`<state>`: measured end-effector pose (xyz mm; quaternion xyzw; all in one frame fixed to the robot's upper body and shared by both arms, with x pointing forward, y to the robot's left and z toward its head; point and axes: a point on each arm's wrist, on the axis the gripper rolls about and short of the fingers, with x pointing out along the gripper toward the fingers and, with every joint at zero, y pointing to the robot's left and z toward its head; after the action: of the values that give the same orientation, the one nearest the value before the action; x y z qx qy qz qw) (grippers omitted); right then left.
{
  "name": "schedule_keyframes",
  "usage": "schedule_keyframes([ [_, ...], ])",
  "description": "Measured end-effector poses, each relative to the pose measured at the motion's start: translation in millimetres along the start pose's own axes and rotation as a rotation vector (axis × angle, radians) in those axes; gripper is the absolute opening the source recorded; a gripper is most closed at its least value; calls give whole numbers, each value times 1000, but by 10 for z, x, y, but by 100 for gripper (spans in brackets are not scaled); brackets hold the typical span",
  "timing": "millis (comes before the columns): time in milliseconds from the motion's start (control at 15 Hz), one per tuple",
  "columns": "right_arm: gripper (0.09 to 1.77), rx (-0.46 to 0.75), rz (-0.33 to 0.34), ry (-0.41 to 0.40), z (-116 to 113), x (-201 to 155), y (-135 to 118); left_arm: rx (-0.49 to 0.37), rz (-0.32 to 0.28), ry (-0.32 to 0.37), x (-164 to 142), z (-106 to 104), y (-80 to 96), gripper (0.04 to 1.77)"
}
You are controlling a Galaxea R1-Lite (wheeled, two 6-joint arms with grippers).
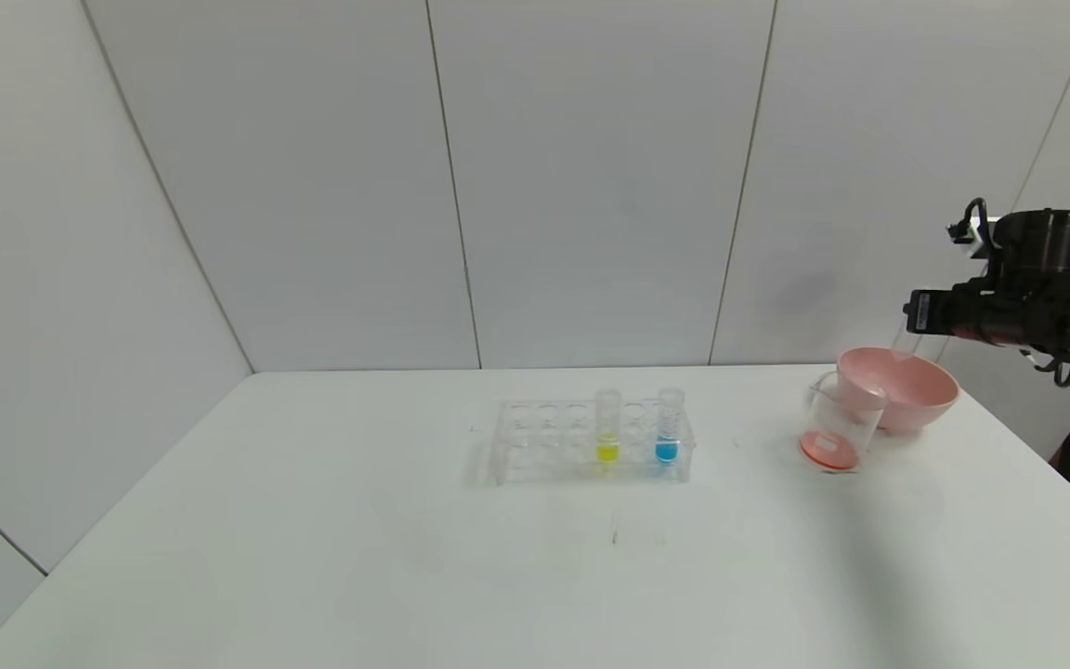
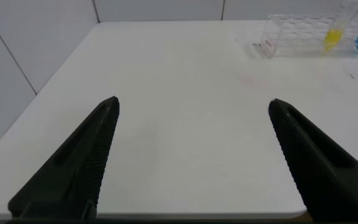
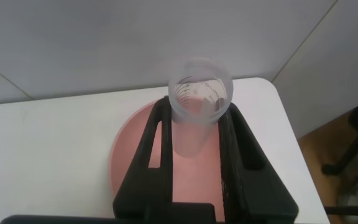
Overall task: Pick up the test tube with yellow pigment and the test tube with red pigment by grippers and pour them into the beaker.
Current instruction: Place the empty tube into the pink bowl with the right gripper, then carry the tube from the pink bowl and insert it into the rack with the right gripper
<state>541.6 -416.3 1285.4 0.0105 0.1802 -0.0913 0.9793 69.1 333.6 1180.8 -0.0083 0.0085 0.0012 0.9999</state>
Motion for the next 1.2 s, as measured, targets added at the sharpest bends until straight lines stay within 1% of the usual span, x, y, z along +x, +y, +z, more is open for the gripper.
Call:
schedule_keyframes([
  [200,50,-3,1,31,-126,84,-2,0,0,0,0,0,0,172],
  [533,50,-6,2,43,-169,110,4,0,0,0,0,0,0,172],
  [600,59,-4,2,38,-165,112,3,0,0,0,0,0,0,172],
  [733,85,0,1,30,-158,112,-12,0,0,0,0,0,0,172],
  [867,105,2,-2,28,-153,110,-27,0,0,0,0,0,0,172],
  [1067,126,2,-2,26,-149,108,-32,0,0,0,0,0,0,172],
  [1200,136,0,2,11,-106,75,-23,0,0,0,0,0,0,172],
])
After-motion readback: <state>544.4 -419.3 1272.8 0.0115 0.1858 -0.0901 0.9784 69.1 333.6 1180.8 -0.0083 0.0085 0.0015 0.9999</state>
